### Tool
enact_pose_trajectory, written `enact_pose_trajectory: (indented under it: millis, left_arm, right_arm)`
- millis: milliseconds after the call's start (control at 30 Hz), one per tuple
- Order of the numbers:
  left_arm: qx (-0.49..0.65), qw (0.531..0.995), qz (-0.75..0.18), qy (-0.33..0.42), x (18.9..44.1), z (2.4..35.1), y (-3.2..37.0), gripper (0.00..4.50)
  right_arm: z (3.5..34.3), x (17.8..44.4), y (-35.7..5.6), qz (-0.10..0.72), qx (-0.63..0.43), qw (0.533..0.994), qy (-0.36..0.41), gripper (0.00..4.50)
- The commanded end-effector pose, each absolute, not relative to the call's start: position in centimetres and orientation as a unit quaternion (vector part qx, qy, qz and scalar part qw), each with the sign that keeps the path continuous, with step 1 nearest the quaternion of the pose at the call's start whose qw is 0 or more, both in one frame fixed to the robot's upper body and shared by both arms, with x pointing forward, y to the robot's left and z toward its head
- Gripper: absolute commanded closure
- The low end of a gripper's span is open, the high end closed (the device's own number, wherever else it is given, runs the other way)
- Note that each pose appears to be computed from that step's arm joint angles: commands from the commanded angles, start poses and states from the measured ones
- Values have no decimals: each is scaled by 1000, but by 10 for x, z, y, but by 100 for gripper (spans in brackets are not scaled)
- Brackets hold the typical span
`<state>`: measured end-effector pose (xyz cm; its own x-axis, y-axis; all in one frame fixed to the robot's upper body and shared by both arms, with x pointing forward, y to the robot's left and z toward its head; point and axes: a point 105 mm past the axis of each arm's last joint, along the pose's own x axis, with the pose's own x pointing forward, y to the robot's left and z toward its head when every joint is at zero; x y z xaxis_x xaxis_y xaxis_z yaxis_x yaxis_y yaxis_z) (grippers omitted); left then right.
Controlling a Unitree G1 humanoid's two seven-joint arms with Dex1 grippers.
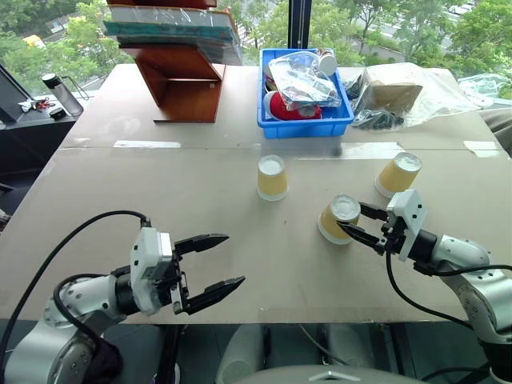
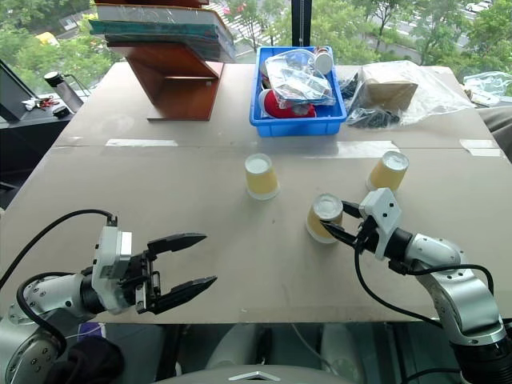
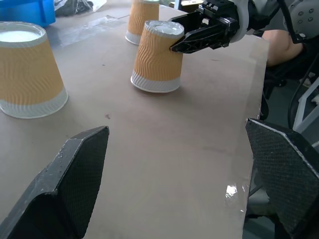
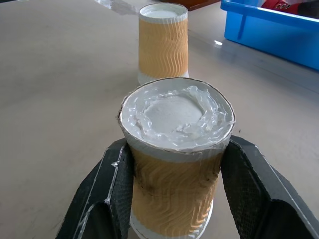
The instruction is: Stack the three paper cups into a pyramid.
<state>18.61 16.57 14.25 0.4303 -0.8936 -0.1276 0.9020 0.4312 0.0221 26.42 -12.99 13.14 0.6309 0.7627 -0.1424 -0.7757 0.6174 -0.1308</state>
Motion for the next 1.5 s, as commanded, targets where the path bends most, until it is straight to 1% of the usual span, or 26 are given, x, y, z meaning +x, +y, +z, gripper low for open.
enact_pose_trajectory:
  millis: [33, 300, 600, 733, 833, 900, 1067, 1200, 1300, 1367, 1400, 1500]
  left_arm:
    - [53, 841, -538, 29, 185, 151, 166, 0]
    - [51, 839, -541, 32, 185, 150, 167, 0]
    - [51, 840, -540, 37, 182, 150, 170, 0]
    - [43, 841, -538, 33, 177, 154, 172, 0]
    - [37, 840, -540, 32, 170, 158, 176, 0]
    - [38, 844, -534, 36, 168, 158, 181, 0]
    - [40, 847, -529, 36, 167, 158, 183, 0]
    - [22, 841, -539, 40, 166, 158, 179, 0]
    - [16, 840, -540, 40, 166, 161, 181, 0]
    - [19, 839, -542, 40, 166, 162, 182, 0]
    - [19, 839, -543, 40, 166, 162, 183, 0]
    - [18, 835, -549, 41, 166, 163, 182, 0]
  right_arm:
    - [144, 257, -122, 440, -96, 893, 9, 226]
    - [145, 246, -102, 489, -83, 868, 2, 226]
    - [140, 253, -69, 562, -104, 820, -13, 226]
    - [136, 262, -62, 566, -117, 816, -19, 226]
    - [133, 269, -64, 564, -136, 814, -20, 226]
    - [136, 272, -67, 558, -137, 818, -24, 226]
    - [142, 269, -75, 557, -138, 818, -25, 226]
    - [122, 270, -71, 564, -142, 813, 9, 226]
    - [124, 275, -73, 555, -132, 822, 3, 130]
    - [133, 274, -78, 550, -133, 824, -9, 35]
    - [137, 274, -81, 549, -134, 825, -13, 2]
    - [150, 261, -96, 554, -135, 822, -11, 2]
